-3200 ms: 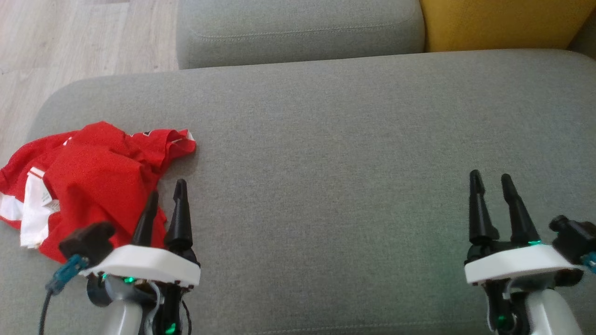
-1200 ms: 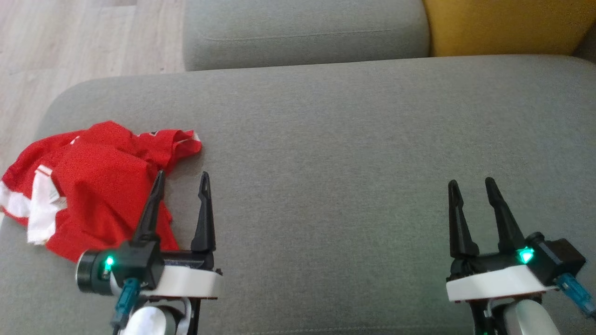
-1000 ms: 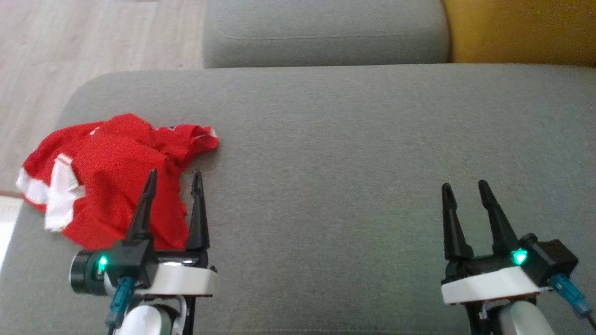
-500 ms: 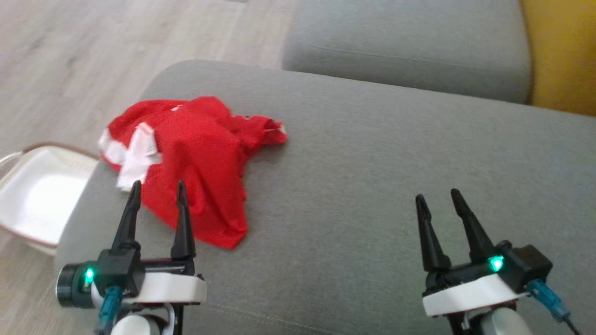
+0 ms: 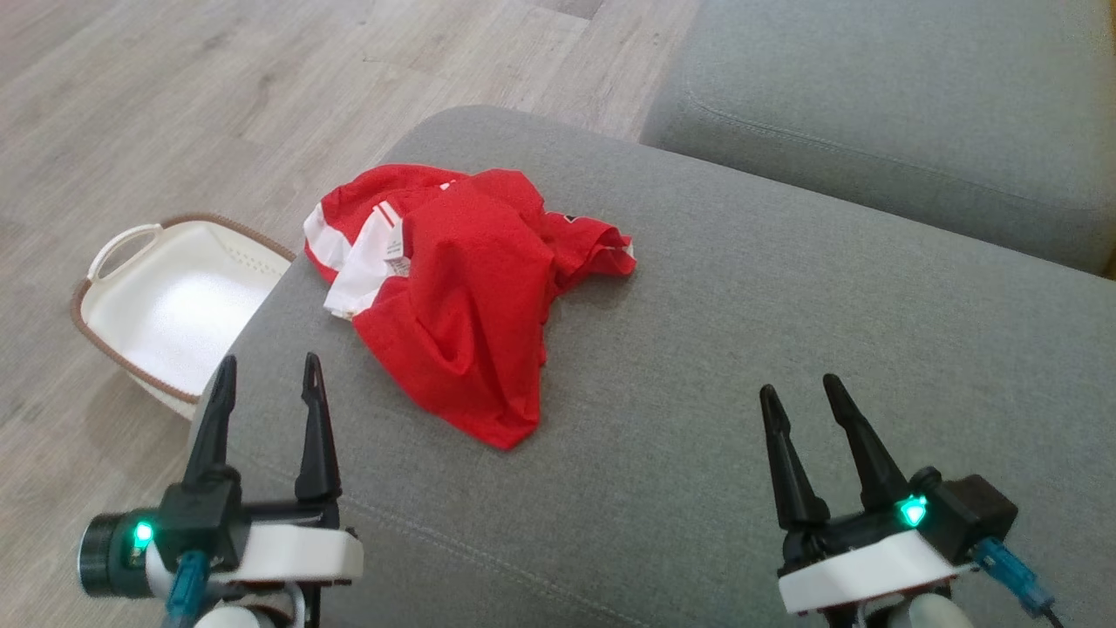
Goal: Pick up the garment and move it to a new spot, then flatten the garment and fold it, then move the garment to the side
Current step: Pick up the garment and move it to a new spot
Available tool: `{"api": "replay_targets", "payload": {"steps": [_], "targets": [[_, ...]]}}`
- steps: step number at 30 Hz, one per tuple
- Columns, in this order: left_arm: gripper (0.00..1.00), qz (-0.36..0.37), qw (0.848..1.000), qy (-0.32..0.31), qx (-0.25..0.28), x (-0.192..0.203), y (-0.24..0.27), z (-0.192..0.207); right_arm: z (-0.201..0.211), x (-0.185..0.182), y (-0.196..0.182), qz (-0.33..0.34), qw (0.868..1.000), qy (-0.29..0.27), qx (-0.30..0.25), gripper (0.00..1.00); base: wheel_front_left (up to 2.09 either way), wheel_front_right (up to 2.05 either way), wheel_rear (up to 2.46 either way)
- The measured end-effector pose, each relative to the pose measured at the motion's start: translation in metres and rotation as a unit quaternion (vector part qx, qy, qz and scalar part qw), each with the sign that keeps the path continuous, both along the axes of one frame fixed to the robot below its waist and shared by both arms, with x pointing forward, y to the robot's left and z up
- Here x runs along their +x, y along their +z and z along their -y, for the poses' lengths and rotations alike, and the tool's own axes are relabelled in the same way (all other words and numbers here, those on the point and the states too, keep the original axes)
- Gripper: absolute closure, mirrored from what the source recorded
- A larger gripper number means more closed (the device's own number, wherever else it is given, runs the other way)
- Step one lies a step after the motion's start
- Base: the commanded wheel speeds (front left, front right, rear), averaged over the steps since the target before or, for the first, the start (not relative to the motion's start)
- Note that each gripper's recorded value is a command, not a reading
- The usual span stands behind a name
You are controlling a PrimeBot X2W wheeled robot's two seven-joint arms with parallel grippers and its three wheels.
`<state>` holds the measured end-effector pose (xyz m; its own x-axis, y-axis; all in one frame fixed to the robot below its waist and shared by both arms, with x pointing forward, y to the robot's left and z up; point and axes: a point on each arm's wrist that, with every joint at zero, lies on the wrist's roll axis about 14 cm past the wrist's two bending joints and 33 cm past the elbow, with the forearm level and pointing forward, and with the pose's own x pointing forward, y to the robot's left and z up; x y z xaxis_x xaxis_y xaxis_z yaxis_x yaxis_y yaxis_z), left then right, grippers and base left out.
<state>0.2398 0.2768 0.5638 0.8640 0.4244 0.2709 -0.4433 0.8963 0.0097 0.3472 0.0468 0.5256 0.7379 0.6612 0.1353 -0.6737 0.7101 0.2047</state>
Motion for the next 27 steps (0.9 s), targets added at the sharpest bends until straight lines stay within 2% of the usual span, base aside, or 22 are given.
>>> {"api": "replay_targets", "payload": {"steps": [7,13,17,20,27], "targets": [[0.00,-0.006,1.000,0.015,0.007,0.000,-0.001,-0.005,0.001,-0.001,-0.008,-0.013,1.000,0.000,-0.001,0.00,0.00,0.00,0.00],[0.00,-0.008,1.000,0.005,0.012,0.019,0.003,-0.005,0.019,0.016,-0.018,-0.026,0.999,-0.033,-0.003,0.00,0.00,0.00,0.00],[0.00,-0.020,0.999,-0.028,0.008,0.050,-0.001,-0.010,0.039,0.038,-0.025,-0.026,0.997,-0.069,-0.011,0.00,0.00,0.00,0.00],[0.00,-0.058,0.996,-0.069,0.000,0.082,-0.020,-0.011,0.062,0.067,-0.027,-0.018,0.993,-0.113,-0.014,0.00,0.00,0.00,0.00],[0.00,-0.167,0.974,-0.151,-0.014,0.168,-0.060,-0.007,0.104,0.118,-0.041,-0.006,0.982,-0.188,-0.034,0.00,0.00,0.00,0.00]]}}
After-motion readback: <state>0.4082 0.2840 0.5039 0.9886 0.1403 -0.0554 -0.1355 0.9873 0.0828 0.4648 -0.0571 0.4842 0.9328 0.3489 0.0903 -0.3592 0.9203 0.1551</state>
